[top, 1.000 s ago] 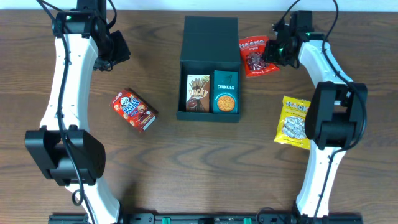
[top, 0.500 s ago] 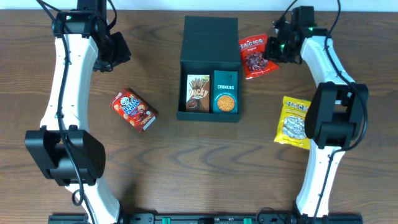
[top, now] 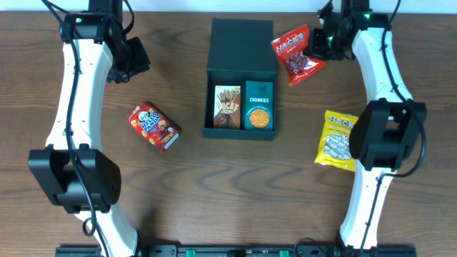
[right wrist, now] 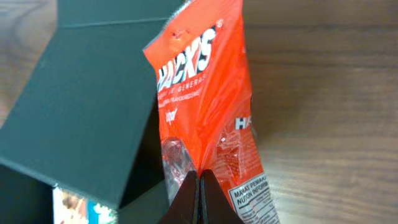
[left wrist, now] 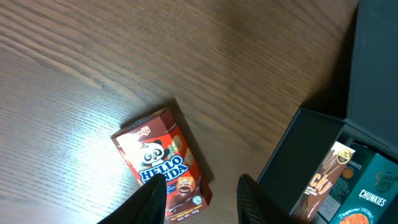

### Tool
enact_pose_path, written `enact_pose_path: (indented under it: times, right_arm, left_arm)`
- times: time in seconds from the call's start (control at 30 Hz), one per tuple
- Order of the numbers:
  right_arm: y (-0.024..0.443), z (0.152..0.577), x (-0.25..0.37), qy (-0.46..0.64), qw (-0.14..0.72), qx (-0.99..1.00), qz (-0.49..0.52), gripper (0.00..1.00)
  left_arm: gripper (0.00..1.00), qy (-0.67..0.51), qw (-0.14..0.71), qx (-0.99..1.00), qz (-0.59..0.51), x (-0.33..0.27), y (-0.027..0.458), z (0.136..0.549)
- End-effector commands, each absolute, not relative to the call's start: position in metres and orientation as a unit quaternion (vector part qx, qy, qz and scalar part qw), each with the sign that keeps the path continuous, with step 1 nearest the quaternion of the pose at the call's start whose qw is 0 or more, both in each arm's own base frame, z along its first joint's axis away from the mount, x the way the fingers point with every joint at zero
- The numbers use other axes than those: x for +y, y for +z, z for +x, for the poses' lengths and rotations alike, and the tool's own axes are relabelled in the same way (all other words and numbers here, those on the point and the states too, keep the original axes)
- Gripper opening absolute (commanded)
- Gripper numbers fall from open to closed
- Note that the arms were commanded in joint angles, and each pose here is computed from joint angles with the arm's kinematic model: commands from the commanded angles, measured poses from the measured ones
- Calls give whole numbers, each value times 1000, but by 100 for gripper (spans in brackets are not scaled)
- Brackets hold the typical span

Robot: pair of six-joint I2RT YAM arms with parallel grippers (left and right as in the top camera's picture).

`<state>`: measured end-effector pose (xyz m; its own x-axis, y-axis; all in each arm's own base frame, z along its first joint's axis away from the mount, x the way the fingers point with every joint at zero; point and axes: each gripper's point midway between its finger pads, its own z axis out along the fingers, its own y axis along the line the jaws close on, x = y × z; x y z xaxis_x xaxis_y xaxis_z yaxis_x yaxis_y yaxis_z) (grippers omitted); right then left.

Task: Pack container
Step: 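Grasp the red Hacks bag with the right gripper and lift it, then carry the red bag left and lower it into the green box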

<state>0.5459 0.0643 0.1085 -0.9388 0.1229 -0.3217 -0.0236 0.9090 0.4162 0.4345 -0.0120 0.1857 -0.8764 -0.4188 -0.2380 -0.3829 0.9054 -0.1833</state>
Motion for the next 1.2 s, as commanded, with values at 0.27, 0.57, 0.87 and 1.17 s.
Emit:
enact_pose_path:
  times: [0.27, 0.57, 0.87, 1.17]
  right_arm:
    - [221, 539, 117, 314, 220, 923, -30, 1]
    - [240, 499, 136, 366, 153, 918, -24, 1]
    - [249, 474, 141, 315, 146, 937, -46, 1]
    - [277, 451, 142, 290, 166, 941, -54, 1]
  left_arm:
    - [38, -65, 139, 964, -215, -9, 187, 436]
    - [38, -65, 138, 965, -215, -9, 187, 436]
    - [37, -62, 123, 967, -215, -9, 185, 428]
    - [34, -57, 125, 970, -198, -8, 185, 428]
